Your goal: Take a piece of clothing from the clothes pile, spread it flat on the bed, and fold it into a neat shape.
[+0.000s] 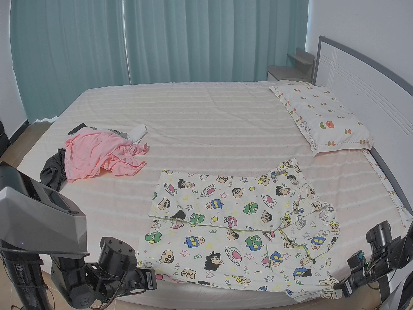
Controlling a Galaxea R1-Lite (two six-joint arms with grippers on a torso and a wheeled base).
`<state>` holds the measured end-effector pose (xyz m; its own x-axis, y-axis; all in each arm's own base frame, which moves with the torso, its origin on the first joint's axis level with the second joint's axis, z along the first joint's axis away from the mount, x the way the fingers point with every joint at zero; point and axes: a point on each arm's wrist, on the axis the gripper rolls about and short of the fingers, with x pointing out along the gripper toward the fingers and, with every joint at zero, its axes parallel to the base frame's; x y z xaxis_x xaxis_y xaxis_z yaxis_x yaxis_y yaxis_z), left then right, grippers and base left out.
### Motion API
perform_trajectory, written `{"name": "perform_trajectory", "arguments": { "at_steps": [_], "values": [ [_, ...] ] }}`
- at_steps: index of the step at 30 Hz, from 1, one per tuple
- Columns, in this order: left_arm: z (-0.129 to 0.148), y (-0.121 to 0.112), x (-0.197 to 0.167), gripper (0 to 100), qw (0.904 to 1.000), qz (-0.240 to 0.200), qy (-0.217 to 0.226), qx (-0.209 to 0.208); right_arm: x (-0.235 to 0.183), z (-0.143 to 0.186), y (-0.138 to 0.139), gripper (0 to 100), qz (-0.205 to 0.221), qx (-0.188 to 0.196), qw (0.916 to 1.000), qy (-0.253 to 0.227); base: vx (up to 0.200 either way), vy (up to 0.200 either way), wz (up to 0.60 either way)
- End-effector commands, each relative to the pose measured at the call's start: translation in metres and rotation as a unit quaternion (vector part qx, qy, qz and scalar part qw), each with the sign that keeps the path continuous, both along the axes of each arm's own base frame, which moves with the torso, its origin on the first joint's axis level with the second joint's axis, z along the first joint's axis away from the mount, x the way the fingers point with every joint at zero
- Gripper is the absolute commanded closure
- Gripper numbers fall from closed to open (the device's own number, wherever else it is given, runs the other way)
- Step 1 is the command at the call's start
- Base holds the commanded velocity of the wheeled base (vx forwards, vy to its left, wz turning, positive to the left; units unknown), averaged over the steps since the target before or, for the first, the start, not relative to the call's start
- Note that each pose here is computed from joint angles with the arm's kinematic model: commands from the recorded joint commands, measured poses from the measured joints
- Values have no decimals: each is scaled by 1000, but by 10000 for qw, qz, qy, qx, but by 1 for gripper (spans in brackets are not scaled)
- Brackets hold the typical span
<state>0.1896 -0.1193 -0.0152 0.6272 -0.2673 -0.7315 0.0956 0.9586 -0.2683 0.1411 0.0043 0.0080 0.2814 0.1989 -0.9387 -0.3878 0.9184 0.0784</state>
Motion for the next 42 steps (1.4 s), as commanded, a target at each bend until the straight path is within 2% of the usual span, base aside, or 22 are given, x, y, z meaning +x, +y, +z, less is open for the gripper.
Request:
{"name": "perform_trajectory", "arguments": {
  "at_steps": [1,6,8,15,26,33,42],
  "values": [
    [3,-5,12,100,9997,42,-185,-120,12,9,-1,100,-86,30,9991,-402,0,0,0],
    [4,-7,22,100,9998,127,-159,-88,20,12,-1,100,-101,32,9985,-539,0,0,0],
    [10,-9,40,100,9996,275,-41,-33,32,16,-1,100,-107,35,9973,-729,0,0,0],
    [26,-14,67,100,9987,493,122,-64,52,22,-8,100,-277,29,9943,-1026,0,0,0],
    [38,-20,97,100,9973,516,456,-248,80,28,-12,100,-340,40,9945,-994,0,0,0],
    [31,-18,125,100,9930,917,637,-387,102,34,-12,100,-456,101,9947,-911,0,0,0],
    [11,-21,149,100,9915,1032,697,-369,124,28,-14,100,-534,125,9943,-913,0,0,0]
  ]
}}
